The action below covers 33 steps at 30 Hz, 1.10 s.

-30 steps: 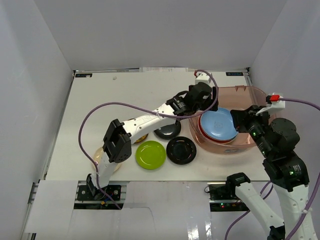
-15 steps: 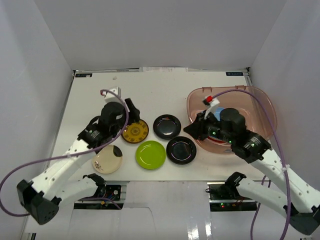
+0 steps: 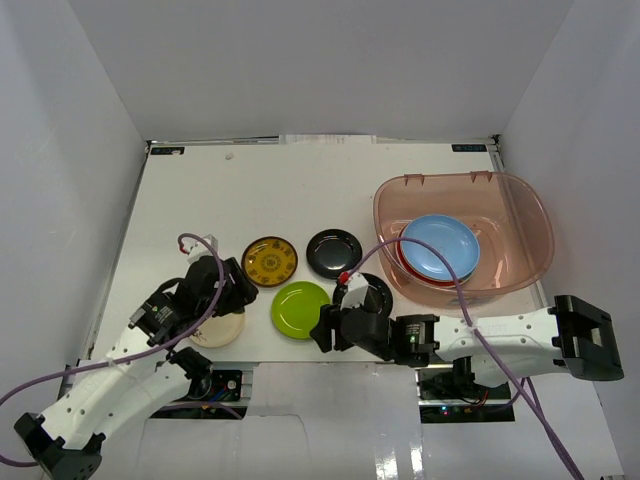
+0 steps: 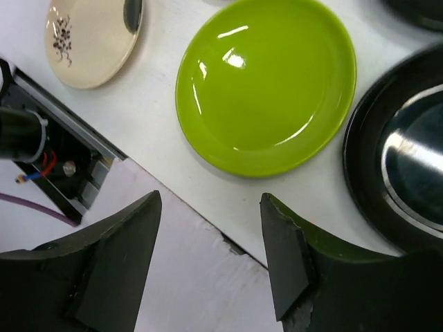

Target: Place the plates into the plastic bin on the countertop

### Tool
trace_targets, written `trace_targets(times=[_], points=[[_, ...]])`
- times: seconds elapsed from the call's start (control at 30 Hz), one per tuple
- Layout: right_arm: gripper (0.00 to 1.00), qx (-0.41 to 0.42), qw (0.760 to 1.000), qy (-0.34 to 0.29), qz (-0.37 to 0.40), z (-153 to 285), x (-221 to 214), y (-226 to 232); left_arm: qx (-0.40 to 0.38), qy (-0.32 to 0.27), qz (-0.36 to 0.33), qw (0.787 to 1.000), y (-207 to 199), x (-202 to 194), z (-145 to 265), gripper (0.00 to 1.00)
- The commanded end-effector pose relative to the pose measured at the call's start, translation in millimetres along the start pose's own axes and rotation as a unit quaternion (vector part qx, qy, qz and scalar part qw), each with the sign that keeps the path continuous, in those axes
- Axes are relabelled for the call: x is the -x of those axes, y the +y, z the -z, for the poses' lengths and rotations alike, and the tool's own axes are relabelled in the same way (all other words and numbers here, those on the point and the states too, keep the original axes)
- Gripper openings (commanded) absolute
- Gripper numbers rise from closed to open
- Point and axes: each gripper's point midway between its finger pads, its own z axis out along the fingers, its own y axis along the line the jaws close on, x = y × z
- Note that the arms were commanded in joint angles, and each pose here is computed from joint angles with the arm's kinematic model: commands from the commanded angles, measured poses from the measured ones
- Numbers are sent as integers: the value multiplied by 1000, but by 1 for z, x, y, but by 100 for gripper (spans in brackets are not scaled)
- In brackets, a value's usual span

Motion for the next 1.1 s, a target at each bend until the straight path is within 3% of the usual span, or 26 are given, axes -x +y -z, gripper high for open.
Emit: trace_targets(times=[0.0, 0.17, 0.33, 0.57, 0.77, 0.87, 0.9, 1.0, 1.07], points=[[66, -1, 978, -99, -182, -2, 25, 9, 37, 74, 29, 996, 17, -34, 2, 68], [62, -30, 943, -103, -316, -9, -14, -26, -8, 67, 55, 996, 8, -38, 2, 68], [59, -79, 932, -103, -339, -24, -31, -42, -50, 26, 84, 995, -4, -29, -8, 69], [54, -98, 907, -129, -387, -43, -24, -53, -16, -24, 80, 996, -5, -10, -39, 70], [47, -91, 898, -104, -417, -66, -38, -55, 4, -44, 52, 998, -10, 4, -54, 70], [38, -86, 898, -87, -422, -81, -43, -50, 7, -53, 45, 998, -12, 8, -60, 70], [28, -89, 899, -83, -421, -85, -47, -50, 15, -60, 44, 997, -12, 13, -62, 70], [10, -67, 897, -94, -426, -82, -35, -43, 39, -80, 33, 995, -10, 30, -64, 70], [8, -60, 905, -100, -409, -76, -32, -45, 57, -93, 26, 994, -4, 42, -65, 70]])
